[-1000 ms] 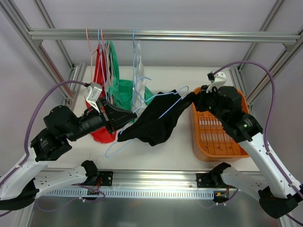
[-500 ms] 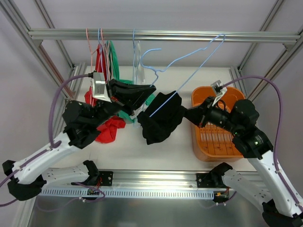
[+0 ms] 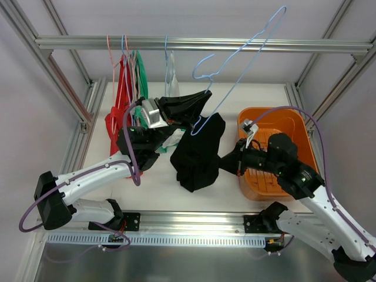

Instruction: Remove the tank top from the hanger

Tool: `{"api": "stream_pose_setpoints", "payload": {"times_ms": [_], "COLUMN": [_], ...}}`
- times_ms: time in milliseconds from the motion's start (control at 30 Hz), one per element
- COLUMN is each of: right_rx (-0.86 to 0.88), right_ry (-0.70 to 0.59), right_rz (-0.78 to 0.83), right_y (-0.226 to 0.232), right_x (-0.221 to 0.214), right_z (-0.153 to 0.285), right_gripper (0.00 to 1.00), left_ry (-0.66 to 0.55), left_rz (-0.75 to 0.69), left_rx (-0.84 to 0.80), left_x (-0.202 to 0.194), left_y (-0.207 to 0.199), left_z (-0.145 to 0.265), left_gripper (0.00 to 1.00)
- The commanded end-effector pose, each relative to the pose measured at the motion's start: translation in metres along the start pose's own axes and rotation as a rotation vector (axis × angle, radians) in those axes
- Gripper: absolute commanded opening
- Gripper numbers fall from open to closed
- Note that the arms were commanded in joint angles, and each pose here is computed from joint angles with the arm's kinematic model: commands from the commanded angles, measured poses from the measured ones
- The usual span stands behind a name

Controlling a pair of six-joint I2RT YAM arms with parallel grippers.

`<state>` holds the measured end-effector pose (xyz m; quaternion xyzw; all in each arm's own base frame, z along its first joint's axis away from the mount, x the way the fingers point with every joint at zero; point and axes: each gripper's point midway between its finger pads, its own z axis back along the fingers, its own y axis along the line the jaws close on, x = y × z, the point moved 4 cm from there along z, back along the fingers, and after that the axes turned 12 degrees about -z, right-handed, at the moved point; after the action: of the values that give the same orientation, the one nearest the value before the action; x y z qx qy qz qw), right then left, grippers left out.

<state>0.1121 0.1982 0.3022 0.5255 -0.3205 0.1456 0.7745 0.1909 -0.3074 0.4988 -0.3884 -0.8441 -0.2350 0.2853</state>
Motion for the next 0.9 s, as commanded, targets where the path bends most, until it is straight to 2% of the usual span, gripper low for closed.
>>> {"api": "stream_pose_setpoints", "payload": {"times_ms": [0, 133, 167, 200, 233, 267, 300, 333, 367, 400, 433, 500, 533, 600, 633, 700, 767, 800, 867], "right_rx": [-0.114, -0.222, -0.239, -0.251, -0.27, -0.285, -0.294, -0.324, -0.343, -0.361, -0.406, -0.499, -0.562, -0.593, -0.601, -0.59, -0.579, -0.574, -0.584], "right_ry": [0.009, 0.014, 0.019, 0.024, 0.031, 0.026, 0.025, 0.005, -0.01, -0.031, -0.072, -0.094, -0.116, -0.141, -0.15, -0.159, -0.169, -0.18, -0.192], "right_rz": [0.055, 0.042, 0.039, 0.038, 0.032, 0.033, 0.032, 0.033, 0.033, 0.038, 0.05, 0.054, 0.066, 0.081, 0.085, 0.087, 0.09, 0.092, 0.095], "right_y": [-0.018, -0.04, -0.043, -0.046, -0.052, -0.055, -0.057, -0.062, -0.065, -0.066, -0.069, -0.077, -0.079, -0.079, -0.077, -0.073, -0.07, -0.068, -0.07], "right_x": [-0.005, -0.012, -0.015, -0.017, -0.021, -0.022, -0.023, -0.021, -0.02, -0.018, -0.011, -0.008, -0.003, 0.002, 0.005, 0.007, 0.008, 0.009, 0.009], "right_z": [-0.007, -0.019, -0.021, -0.023, -0.024, -0.025, -0.025, -0.024, -0.023, -0.018, -0.013, 0.001, 0.011, 0.02, 0.024, 0.028, 0.029, 0.031, 0.034], "right_gripper": [0.0, 0.0, 0.07, 0.19, 0.38, 0.61, 0.69, 0.81, 0.97, 0.99, 1.0, 0.99, 0.99, 0.99, 0.99, 1.0, 0.99, 1.0, 0.99], "left_ry": [-0.245, -0.154, -0.106, -0.003, 0.062, 0.11, 0.174, 0.239, 0.272, 0.271, 0.363, 0.429, 0.516, 0.582, 0.66, 0.681, 0.775, 0.742, 0.79], "left_rz": [-0.099, -0.097, -0.067, -0.033, 0.035, 0.071, 0.108, 0.16, 0.189, 0.218, 0.25, 0.3, 0.302, 0.318, 0.293, 0.295, 0.257, 0.25, 0.197], "left_rx": [0.047, 0.071, 0.079, 0.099, 0.127, 0.151, 0.169, 0.199, 0.199, 0.201, 0.222, 0.247, 0.262, 0.261, 0.318, 0.36, 0.381, 0.381, 0.408], "left_x": [0.07, 0.065, 0.06, 0.052, 0.04, 0.031, 0.028, 0.007, -0.001, 0.005, -0.017, -0.022, -0.034, -0.039, -0.048, -0.042, -0.054, -0.039, -0.051], "left_y": [0.011, 0.015, 0.015, 0.016, 0.015, 0.015, 0.014, 0.011, 0.007, 0.004, -0.001, -0.006, -0.009, -0.017, -0.013, -0.008, -0.007, -0.002, 0.001], "left_z": [0.006, 0.026, 0.03, 0.041, 0.052, 0.061, 0.076, 0.095, 0.107, 0.117, 0.138, 0.155, 0.17, 0.179, 0.19, 0.181, 0.177, 0.155, 0.139], "left_gripper": [0.0, 0.0, 0.0, 0.0, 0.0, 0.0, 0.0, 0.0, 0.0, 0.0, 0.0, 0.0, 0.0, 0.0, 0.0, 0.0, 0.0, 0.0, 0.0]}}
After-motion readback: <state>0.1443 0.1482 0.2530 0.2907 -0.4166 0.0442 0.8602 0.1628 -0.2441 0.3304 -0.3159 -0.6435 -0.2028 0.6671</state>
